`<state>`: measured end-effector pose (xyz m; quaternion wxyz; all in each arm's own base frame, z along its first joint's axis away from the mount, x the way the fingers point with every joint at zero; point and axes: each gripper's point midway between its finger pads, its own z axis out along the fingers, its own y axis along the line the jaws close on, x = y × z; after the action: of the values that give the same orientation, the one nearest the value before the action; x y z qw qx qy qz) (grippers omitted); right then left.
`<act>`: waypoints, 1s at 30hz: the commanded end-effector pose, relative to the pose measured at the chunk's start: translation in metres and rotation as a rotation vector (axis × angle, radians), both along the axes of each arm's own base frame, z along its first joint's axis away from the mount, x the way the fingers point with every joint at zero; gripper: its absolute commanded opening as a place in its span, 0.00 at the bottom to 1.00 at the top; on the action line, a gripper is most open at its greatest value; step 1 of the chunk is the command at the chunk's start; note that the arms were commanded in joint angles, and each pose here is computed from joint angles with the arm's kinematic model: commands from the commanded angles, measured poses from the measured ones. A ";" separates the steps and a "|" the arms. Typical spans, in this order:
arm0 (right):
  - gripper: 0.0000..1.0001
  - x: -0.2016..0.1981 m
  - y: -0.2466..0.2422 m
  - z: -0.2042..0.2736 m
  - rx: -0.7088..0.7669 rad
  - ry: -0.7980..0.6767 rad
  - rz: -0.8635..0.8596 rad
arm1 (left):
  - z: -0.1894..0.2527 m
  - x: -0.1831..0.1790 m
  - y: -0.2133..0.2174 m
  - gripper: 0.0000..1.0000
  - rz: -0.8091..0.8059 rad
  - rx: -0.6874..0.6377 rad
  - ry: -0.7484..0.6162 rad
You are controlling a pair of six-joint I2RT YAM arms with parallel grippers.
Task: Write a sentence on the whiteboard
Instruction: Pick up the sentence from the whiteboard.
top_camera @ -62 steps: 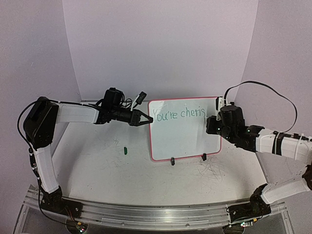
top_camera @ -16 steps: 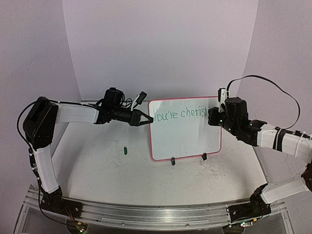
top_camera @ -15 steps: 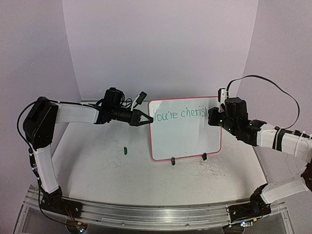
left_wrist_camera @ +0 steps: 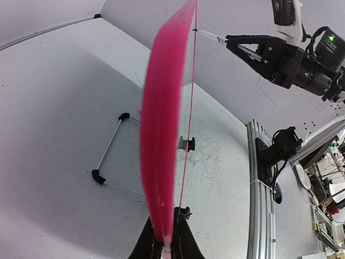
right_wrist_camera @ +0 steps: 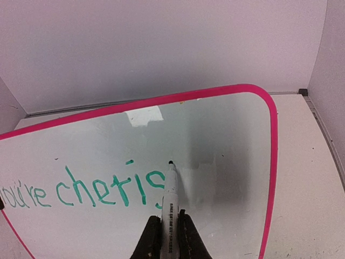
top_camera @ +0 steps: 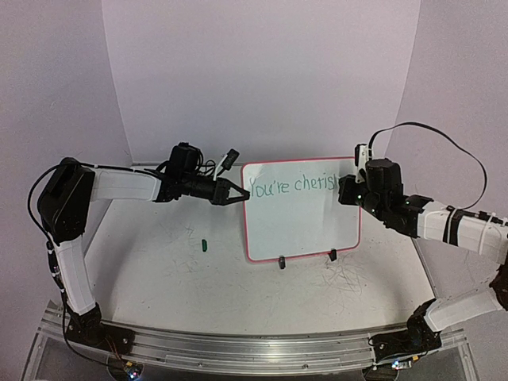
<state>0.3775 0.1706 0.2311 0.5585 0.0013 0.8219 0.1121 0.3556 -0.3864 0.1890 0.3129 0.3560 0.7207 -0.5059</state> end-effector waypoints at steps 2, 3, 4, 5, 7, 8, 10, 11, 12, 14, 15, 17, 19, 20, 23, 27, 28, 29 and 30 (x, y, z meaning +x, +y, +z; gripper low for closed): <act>0.00 -0.005 -0.006 -0.005 0.015 0.016 -0.009 | 0.007 0.005 0.004 0.00 0.033 0.020 -0.071; 0.00 -0.006 -0.006 -0.007 0.017 0.020 -0.008 | 0.007 0.005 0.004 0.00 0.033 0.020 -0.071; 0.00 -0.006 -0.006 -0.008 0.019 0.023 -0.007 | 0.007 0.005 0.004 0.00 0.033 0.019 -0.071; 0.00 -0.007 -0.006 -0.009 0.020 0.027 -0.007 | 0.007 0.005 0.004 0.00 0.033 0.019 -0.071; 0.00 -0.009 -0.007 -0.011 0.024 0.032 -0.007 | 0.007 0.005 0.004 0.00 0.033 0.020 -0.071; 0.00 -0.010 -0.007 -0.013 0.024 0.036 -0.006 | 0.008 0.005 0.004 0.00 0.033 0.019 -0.072; 0.00 -0.011 -0.007 -0.015 0.028 0.042 -0.003 | 0.008 0.005 0.004 0.00 0.033 0.019 -0.072; 0.00 -0.012 -0.007 -0.015 0.031 0.043 -0.002 | 0.008 0.004 0.004 0.00 0.032 0.018 -0.072; 0.00 -0.013 -0.006 -0.017 0.033 0.047 0.002 | 0.008 0.005 0.004 0.00 0.032 0.018 -0.073; 0.00 -0.014 -0.006 -0.020 0.036 0.055 0.005 | 0.009 0.005 0.004 0.00 0.031 0.017 -0.073; 0.00 -0.015 -0.006 -0.022 0.038 0.059 0.006 | 0.009 0.005 0.004 0.00 0.031 0.017 -0.073; 0.00 -0.016 -0.006 -0.024 0.040 0.065 0.008 | 0.008 0.004 0.004 0.00 0.031 0.018 -0.072; 0.00 -0.018 -0.006 -0.025 0.044 0.067 0.010 | 0.008 0.004 0.004 0.00 0.032 0.018 -0.072; 0.00 -0.019 -0.007 -0.027 0.043 0.069 0.009 | 0.008 0.005 0.004 0.00 0.032 0.018 -0.072; 0.00 -0.020 -0.009 -0.026 0.044 0.067 0.003 | 0.007 0.004 0.004 0.00 0.031 0.019 -0.069; 0.00 -0.017 -0.008 -0.020 0.041 0.054 -0.001 | 0.006 0.005 0.004 0.00 0.031 0.019 -0.067; 0.00 -0.016 -0.008 -0.018 0.040 0.050 -0.001 | 0.007 0.004 0.004 0.00 0.031 0.019 -0.068; 0.00 -0.014 -0.007 -0.016 0.040 0.046 0.000 | 0.007 0.004 0.004 0.00 0.031 0.019 -0.068; 0.00 -0.013 -0.006 -0.014 0.040 0.039 0.000 | 0.007 0.005 0.004 0.00 0.031 0.019 -0.068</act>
<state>0.3599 0.1651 0.2038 0.5310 0.0102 0.8375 0.1286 0.3552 -0.3870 0.1890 0.3128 0.3563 0.7206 -0.5060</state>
